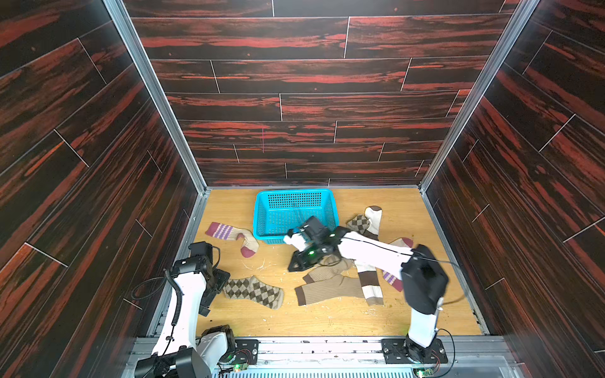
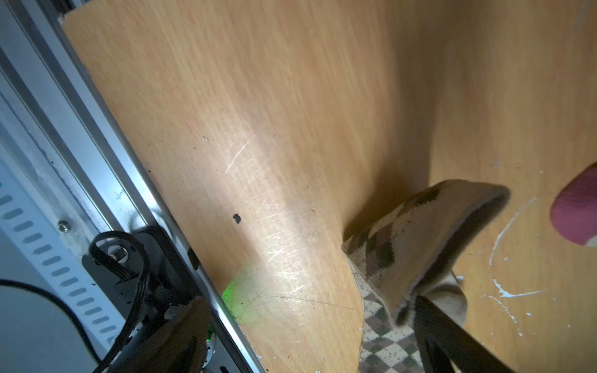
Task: Place the socks together as a pair
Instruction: Move the sock to the center of the board.
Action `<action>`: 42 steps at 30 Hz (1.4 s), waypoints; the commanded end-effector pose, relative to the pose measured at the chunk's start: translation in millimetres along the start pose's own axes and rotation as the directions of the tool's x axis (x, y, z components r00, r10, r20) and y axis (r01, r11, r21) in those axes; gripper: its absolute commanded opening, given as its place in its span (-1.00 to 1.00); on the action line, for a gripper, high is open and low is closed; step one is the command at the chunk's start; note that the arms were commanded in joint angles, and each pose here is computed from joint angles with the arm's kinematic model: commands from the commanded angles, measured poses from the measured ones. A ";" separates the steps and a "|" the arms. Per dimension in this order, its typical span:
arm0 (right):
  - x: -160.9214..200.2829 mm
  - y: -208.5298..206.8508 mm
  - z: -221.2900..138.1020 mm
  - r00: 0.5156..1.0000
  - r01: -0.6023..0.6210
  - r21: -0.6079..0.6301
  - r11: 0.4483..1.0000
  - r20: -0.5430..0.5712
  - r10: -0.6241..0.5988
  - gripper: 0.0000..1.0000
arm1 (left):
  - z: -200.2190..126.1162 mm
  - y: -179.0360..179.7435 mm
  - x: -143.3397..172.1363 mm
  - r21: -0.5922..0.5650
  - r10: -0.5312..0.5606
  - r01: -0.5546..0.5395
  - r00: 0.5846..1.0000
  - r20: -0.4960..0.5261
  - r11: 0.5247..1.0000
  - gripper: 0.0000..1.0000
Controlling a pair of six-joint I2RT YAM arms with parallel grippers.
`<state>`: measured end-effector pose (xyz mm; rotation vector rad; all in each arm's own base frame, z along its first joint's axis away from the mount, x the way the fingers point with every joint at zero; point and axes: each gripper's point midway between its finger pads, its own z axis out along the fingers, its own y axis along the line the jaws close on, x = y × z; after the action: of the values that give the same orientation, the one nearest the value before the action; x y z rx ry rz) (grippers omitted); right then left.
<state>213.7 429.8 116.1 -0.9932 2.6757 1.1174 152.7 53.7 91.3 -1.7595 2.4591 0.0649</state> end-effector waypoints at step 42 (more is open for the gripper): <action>96.6 -76.8 2.8 0.994 0.025 0.407 0.913 -0.105 0.019 -0.23 | -36.4 -53.2 -3.8 0.364 -0.024 0.015 1.000 0.020 0.931 0.95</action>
<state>202.4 341.6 19.9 -0.9674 2.7691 0.3421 193.6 46.5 123.2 -1.6430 2.2787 -0.2291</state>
